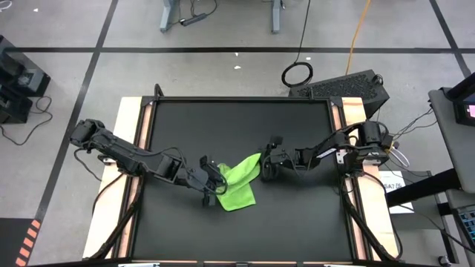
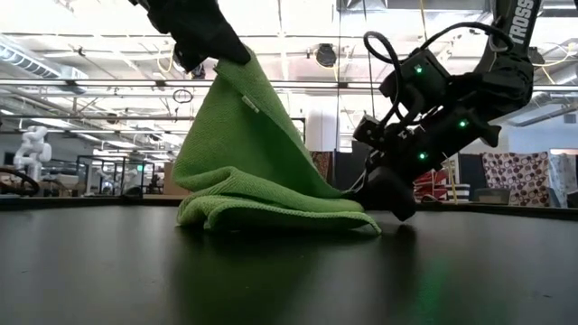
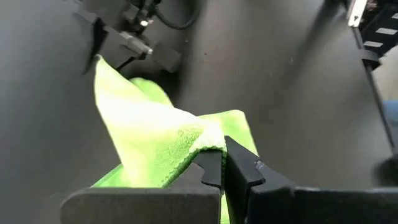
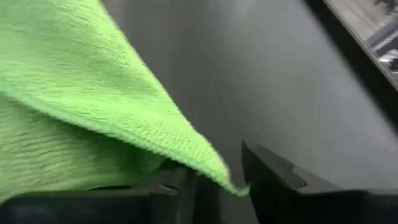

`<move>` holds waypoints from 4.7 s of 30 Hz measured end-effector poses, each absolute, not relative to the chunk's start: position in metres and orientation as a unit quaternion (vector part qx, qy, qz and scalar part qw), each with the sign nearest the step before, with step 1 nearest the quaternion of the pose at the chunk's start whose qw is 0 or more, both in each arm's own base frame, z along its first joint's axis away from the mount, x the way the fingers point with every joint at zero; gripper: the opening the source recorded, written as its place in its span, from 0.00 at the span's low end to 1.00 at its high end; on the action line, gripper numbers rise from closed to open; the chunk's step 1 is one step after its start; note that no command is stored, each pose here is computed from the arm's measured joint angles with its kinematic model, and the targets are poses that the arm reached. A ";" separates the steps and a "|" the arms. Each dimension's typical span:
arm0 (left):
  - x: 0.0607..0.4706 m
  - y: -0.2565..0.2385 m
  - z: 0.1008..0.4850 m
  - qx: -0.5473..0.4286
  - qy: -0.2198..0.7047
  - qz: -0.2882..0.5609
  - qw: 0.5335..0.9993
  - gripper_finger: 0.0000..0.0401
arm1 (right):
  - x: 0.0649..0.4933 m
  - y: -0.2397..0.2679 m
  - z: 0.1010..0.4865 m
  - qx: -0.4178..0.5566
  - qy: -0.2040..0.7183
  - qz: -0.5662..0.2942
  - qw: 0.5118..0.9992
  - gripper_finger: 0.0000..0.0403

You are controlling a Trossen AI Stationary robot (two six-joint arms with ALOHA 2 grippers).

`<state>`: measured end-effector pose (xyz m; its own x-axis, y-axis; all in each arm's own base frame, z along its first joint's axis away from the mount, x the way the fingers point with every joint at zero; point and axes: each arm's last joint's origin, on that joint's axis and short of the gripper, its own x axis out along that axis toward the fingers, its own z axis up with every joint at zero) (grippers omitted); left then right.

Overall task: Roll towel into tight, uniform cylinder
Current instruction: Fold the green towel

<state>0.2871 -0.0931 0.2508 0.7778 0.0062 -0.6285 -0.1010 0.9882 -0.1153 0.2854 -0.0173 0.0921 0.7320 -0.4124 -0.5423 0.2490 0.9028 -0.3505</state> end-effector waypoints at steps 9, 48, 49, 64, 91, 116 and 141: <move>0.282 -0.089 0.245 -0.053 0.362 0.065 0.929 0.00 | 0.284 0.005 0.091 -0.135 0.329 -0.133 0.925 0.01; 0.221 -0.153 0.348 0.124 0.021 -0.102 0.987 0.00 | 0.178 0.112 0.327 -0.187 -0.024 0.157 0.969 0.00; 0.220 -0.156 0.351 0.131 0.010 -0.103 0.986 0.00 | 0.176 0.115 0.333 -0.193 -0.031 0.165 0.967 0.00; 0.200 -0.178 0.370 0.217 -0.095 -0.106 0.966 0.00 | 0.160 0.133 0.386 -0.229 -0.058 0.191 0.953 0.00; 0.213 -0.192 0.365 0.225 -0.101 -0.119 0.962 0.03 | 0.172 0.152 0.392 -0.177 0.020 0.198 0.964 0.00; 0.320 -0.076 0.226 0.193 0.297 0.252 0.900 0.03 | 0.254 0.049 0.240 -0.165 0.429 -0.236 0.856 0.00; 0.326 -0.028 0.195 0.118 0.387 0.293 0.866 0.71 | 0.240 -0.020 0.164 -0.053 0.475 -0.308 0.823 0.60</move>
